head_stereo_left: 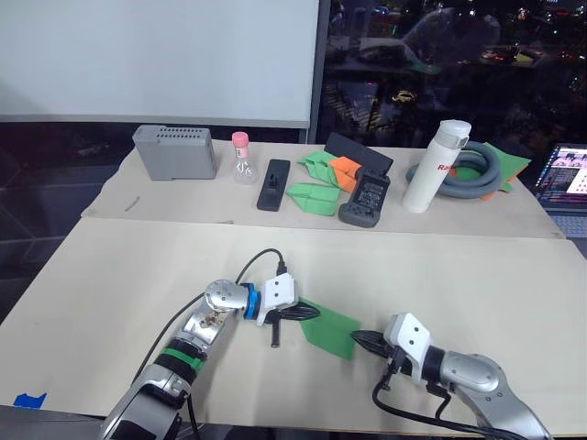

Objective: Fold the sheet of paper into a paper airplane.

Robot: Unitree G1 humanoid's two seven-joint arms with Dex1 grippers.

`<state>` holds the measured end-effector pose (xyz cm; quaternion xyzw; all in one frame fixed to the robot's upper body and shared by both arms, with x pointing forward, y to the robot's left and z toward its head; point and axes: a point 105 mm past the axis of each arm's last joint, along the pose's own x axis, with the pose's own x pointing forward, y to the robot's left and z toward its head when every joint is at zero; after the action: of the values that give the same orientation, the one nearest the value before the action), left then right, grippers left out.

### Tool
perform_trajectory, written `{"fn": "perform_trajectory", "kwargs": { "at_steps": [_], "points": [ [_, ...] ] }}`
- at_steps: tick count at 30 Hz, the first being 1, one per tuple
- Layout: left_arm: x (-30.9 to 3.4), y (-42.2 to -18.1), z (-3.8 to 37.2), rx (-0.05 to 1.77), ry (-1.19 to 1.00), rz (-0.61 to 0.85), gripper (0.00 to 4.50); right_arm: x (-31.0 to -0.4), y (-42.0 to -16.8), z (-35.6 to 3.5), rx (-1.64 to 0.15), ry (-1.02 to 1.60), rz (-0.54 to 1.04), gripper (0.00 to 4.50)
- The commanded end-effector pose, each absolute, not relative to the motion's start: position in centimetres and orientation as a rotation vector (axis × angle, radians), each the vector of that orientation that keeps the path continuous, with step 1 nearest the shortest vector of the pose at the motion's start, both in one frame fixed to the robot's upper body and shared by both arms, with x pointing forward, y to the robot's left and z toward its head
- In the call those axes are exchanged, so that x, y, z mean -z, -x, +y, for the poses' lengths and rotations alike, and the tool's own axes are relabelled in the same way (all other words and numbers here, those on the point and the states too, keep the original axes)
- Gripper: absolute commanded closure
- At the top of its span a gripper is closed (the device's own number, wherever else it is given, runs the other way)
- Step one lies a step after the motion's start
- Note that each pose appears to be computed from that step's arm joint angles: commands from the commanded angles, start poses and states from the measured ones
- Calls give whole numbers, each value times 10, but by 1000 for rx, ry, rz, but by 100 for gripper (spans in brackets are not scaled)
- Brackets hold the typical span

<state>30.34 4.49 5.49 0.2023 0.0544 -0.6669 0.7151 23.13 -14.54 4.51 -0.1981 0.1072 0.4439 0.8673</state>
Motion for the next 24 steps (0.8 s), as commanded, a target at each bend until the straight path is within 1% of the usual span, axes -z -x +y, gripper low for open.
{"fn": "perform_trajectory", "kwargs": {
  "at_steps": [1, 6, 10, 12, 17, 21, 24],
  "points": [
    [-36, -300, 53, 1479, -462, 213, 450, -29, -226, -170, -869, 419, 326, 444],
    [-36, -299, 51, 1489, -463, 210, 450, -58, -235, -178, -849, 400, 236, 444],
    [-38, -300, 51, 1487, -461, 203, 450, -83, -240, -180, -864, 375, 196, 444],
    [-42, -301, 51, 1479, -445, 195, 450, -90, -245, -179, -856, 363, 192, 444],
    [-66, -302, 54, 1462, -375, 161, 450, -102, -249, -167, -890, 314, 188, 444],
    [-93, -305, 65, 1399, -321, 146, 450, -110, -248, -158, -932, 287, 206, 444],
    [-105, -303, 75, 1375, -303, 166, 372, -113, -244, -153, -975, 253, 233, 450]
  ]
}}
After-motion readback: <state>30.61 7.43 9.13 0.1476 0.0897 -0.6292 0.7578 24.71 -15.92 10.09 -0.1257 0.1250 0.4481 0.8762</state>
